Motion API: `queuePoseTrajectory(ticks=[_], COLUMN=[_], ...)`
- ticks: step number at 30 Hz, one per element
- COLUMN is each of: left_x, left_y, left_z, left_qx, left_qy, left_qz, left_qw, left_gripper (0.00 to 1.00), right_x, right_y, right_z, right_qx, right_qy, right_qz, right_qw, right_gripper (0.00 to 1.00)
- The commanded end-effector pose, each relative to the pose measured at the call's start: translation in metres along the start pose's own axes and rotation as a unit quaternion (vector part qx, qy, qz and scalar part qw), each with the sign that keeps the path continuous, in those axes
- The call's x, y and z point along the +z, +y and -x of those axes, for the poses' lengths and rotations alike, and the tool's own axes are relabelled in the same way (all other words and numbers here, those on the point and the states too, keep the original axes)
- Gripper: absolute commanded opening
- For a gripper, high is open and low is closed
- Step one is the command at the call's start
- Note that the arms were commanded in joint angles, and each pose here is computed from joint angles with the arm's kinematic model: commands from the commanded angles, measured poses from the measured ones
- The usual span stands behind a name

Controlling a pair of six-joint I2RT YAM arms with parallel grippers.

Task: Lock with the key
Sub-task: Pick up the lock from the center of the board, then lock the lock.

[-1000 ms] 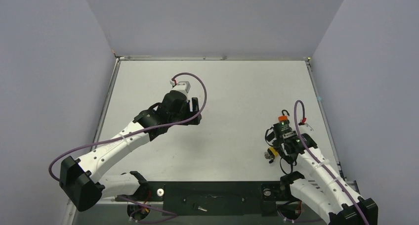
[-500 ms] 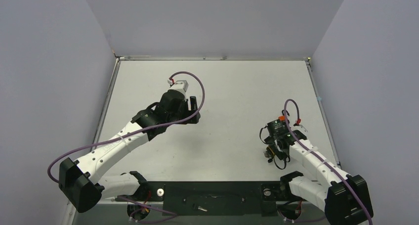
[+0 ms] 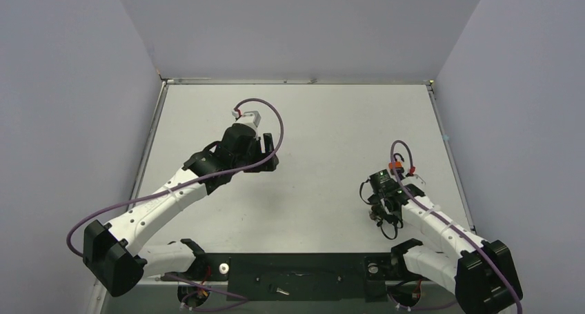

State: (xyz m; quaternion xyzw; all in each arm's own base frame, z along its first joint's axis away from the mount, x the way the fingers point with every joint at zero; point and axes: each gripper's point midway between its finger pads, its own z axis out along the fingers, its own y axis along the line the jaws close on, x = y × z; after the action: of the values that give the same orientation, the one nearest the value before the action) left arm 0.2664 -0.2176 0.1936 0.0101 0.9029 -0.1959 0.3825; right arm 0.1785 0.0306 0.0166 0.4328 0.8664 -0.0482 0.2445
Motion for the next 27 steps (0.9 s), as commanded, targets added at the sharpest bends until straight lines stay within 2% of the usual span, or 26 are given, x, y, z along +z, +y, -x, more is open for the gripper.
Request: queuePoseTrajectory(ticks=[1,4,7,11,17,21,27], left_x=[-0.002,-0.003,-0.007,-0.013,-0.024,-0.026,-0.038], left_y=[-0.016,-0.024,-0.033,-0.049,-0.072,-0.079,-0.095], left_z=[0.017,0.021,0.027,0.029,0.036,0.040,0.037], left_qx=[-0.028,-0.032,-0.029,-0.025,-0.033,-0.046,-0.023], left_qy=[-0.001,0.010,0.015,0.032,0.056,0.069,0.100], left_qz=[-0.045,-0.079,-0.107,-0.152,-0.217,-0.247,-0.299], left_qw=[0.999,0.996,0.994,0.987,0.974,0.966,0.949], left_gripper=[0.68,0.67,0.66,0.65,0.59,0.56,0.52], right_x=[-0.034,-0.078,-0.126,-0.161,-0.201,-0.227,-0.261], right_y=[0.060,0.114,0.156,0.188,0.207,0.214,0.217], right_z=[0.032,0.027,0.024,-0.001,-0.019,-0.030,-0.044], right_qx=[-0.055,-0.158,-0.214,-0.296,-0.361,-0.414,-0.455], right_qy=[-0.078,-0.113,-0.147,-0.146,-0.137,-0.133,-0.116], right_qz=[0.090,0.178,0.246,0.313,0.402,0.457,0.512], right_qw=[0.991,0.965,0.934,0.891,0.830,0.776,0.719], right_gripper=[0.13,0.09,0.08,0.08,0.08,0.08,0.08])
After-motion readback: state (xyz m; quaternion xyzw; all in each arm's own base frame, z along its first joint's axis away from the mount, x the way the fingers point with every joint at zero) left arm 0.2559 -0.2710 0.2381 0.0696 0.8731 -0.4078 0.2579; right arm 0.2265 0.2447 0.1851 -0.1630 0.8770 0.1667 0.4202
